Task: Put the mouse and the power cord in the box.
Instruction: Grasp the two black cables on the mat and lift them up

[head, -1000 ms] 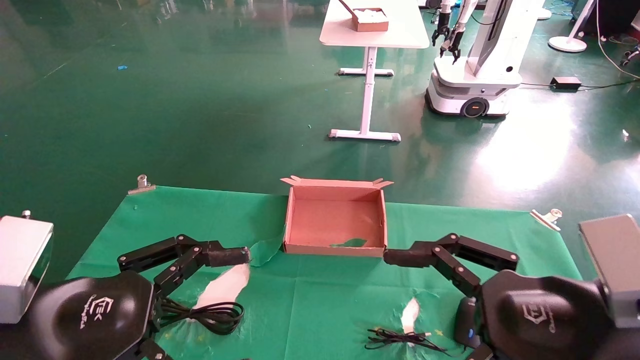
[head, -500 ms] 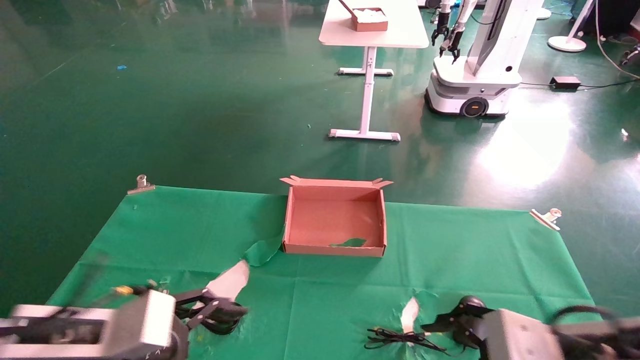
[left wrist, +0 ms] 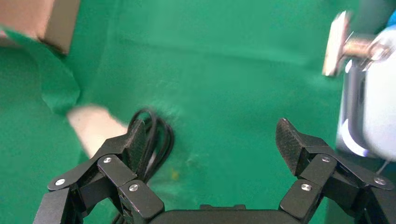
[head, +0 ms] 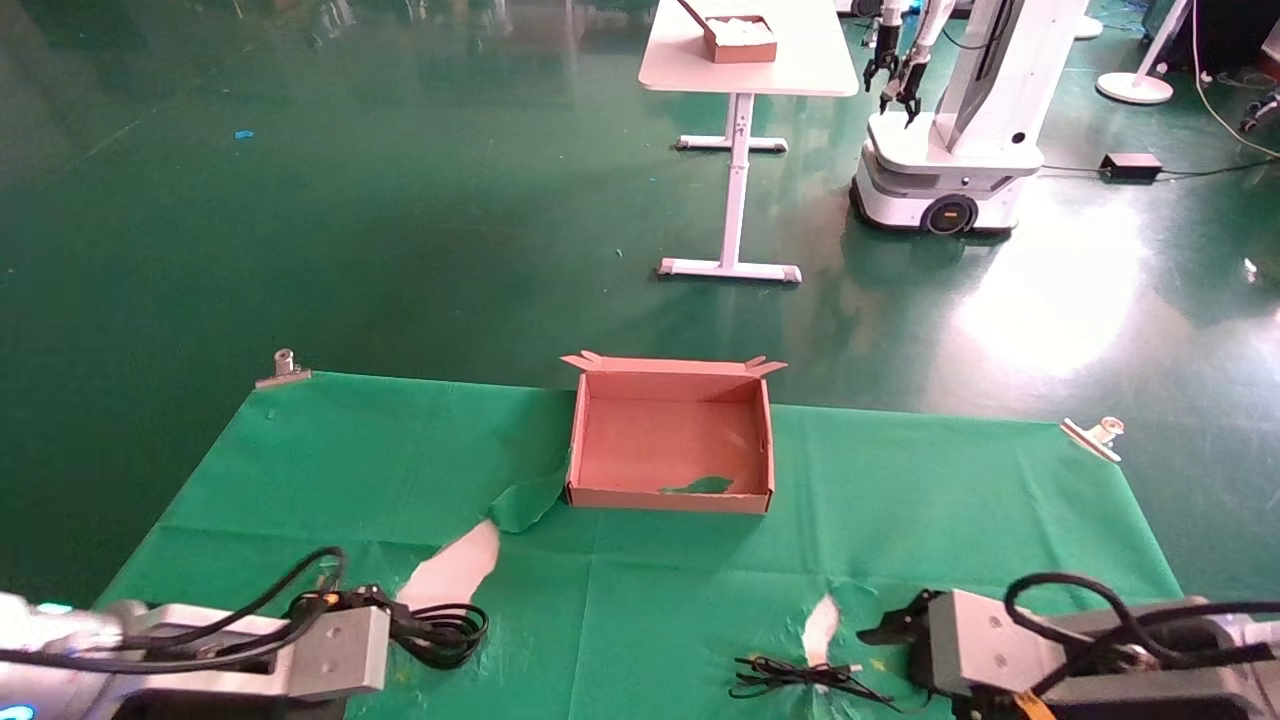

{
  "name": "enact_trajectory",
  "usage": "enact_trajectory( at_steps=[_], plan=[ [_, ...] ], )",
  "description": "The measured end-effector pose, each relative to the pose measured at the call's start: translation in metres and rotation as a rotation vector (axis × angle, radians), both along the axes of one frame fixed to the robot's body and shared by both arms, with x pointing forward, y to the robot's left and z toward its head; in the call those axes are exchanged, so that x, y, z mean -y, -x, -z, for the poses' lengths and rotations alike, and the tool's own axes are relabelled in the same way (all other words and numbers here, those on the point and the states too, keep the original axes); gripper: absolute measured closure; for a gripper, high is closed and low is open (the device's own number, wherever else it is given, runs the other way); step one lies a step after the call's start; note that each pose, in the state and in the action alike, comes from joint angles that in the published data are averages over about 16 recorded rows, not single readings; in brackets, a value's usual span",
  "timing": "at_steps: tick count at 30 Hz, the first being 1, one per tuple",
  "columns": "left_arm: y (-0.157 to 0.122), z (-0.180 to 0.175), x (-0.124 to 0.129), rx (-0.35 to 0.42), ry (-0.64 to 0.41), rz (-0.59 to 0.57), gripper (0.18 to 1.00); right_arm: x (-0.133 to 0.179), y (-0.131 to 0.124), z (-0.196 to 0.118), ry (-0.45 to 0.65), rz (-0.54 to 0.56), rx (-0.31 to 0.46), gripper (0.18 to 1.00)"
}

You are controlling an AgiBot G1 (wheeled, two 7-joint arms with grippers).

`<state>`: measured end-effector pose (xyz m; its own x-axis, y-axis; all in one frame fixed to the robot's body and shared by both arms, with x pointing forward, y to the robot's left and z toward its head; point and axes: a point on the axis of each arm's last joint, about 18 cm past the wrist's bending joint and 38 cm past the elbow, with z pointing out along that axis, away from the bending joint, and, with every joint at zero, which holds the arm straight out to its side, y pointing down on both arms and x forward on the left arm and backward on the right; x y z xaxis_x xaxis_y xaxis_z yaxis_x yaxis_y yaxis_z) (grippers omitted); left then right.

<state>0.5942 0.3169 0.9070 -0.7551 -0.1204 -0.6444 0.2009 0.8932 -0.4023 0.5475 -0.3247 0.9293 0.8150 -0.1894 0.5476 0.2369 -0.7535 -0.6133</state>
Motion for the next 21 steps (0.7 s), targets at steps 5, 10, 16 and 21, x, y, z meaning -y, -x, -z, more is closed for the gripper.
enact_trajectory(
  at_steps=[5, 10, 16, 21],
  plan=[
    [-0.021, 0.007, 0.0, 0.022, -0.058, -0.067, 0.184, 0.001, 0.0, -0.003, -0.005, -0.002, 0.004, 0.178],
    [-0.047, 0.012, 0.002, 0.059, -0.124, -0.14, 0.184, 0.002, 0.002, -0.005, -0.012, -0.001, 0.008, 0.178],
    [-0.074, 0.014, 0.002, 0.099, -0.18, -0.209, 0.184, 0.004, 0.003, -0.007, -0.016, 0.004, 0.011, 0.178],
    [-0.091, 0.013, 0.003, 0.124, -0.208, -0.246, 0.184, 0.006, 0.004, -0.006, -0.015, 0.009, 0.01, 0.178]
  ],
)
